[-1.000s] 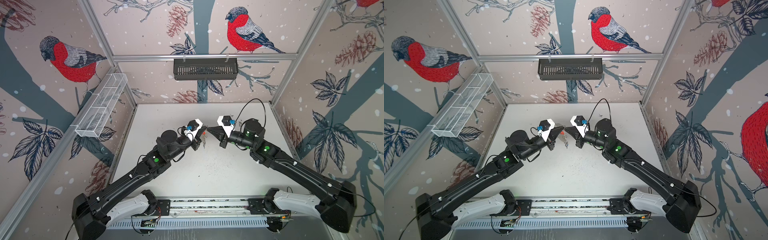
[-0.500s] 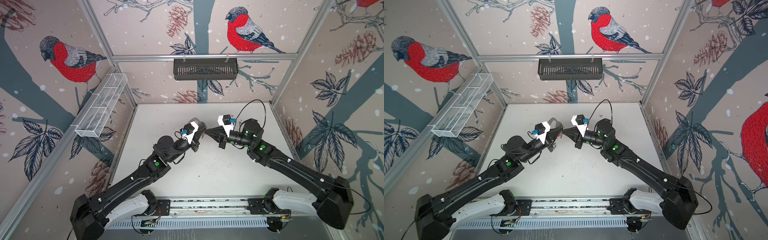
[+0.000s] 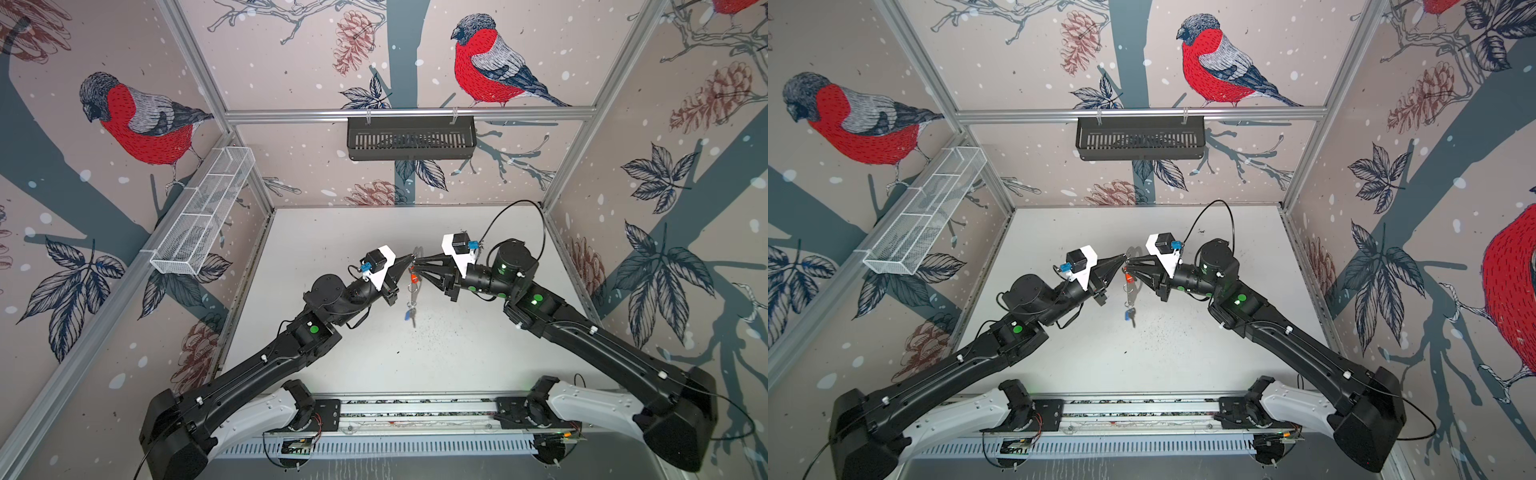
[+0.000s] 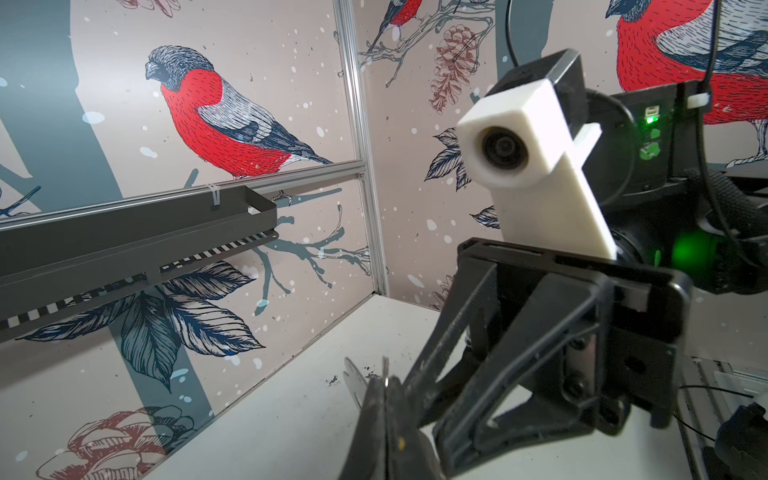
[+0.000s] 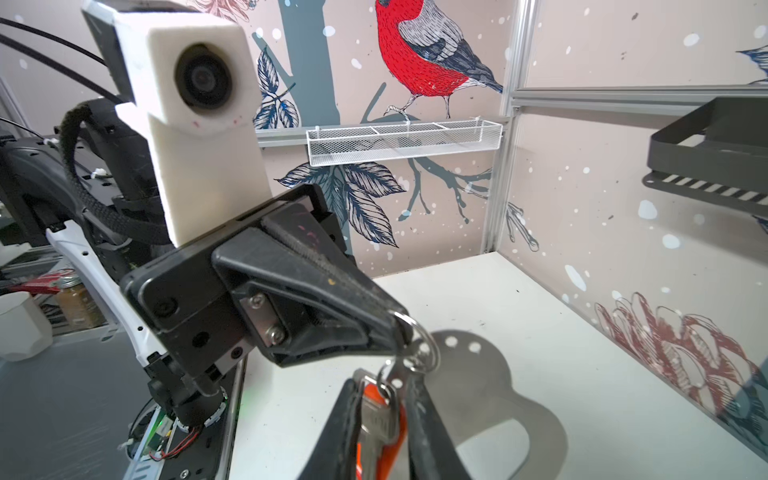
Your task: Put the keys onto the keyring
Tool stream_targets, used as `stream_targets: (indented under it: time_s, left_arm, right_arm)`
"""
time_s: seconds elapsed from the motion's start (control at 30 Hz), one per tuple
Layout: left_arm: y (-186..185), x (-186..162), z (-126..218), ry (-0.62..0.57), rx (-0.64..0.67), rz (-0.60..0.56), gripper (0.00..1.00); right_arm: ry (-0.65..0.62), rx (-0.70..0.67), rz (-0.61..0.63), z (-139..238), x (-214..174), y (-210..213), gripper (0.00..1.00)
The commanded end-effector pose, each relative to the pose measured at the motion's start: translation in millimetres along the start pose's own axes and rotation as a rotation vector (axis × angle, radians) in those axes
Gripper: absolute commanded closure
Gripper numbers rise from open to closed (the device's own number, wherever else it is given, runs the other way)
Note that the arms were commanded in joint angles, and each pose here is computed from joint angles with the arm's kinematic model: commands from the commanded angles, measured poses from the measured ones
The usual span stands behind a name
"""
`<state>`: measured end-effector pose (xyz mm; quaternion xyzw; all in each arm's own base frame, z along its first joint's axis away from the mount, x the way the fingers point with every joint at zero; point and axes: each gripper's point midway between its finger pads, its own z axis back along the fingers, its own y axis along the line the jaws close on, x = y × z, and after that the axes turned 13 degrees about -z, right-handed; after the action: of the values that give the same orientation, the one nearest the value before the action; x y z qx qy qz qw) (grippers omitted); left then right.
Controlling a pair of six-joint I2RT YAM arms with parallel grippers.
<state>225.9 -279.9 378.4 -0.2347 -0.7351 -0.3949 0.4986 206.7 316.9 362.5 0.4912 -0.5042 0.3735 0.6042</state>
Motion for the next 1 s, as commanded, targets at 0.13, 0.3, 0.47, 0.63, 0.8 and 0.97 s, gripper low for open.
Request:
stream_targets:
  time_s: [0.13,0.3,0.47,0.63,0.8,0.97]
  left_arm:
    - [2,15,1,-0.045,0.000,-0.015,1.00]
    - [-1,14,1,-0.037,-0.017,-0.022,1.00]
    - [-1,14,2,-0.033,-0.019,-0.023,1.00]
    - [-8,16,5,-0.043,-0.056,-0.039,1.00]
    - [-22,18,9,-0.064,-0.154,-0.089,1.00]
    - [-26,26,15,-0.100,-0.267,-0.109,1.00]
  right_arm:
    - [0.007,-0.102,0.058,11,2,-10,0.65]
    - [-0.012,-0.125,0.067,14,7,-12,0.62]
    - [-0.023,-0.141,0.072,14,11,-15,0.60]
    - [-0.029,-0.159,0.072,16,12,-17,0.58]
    - [-0.036,-0.185,0.079,22,13,-20,0.54]
    - [-0.032,-0.201,0.070,29,10,-26,0.50]
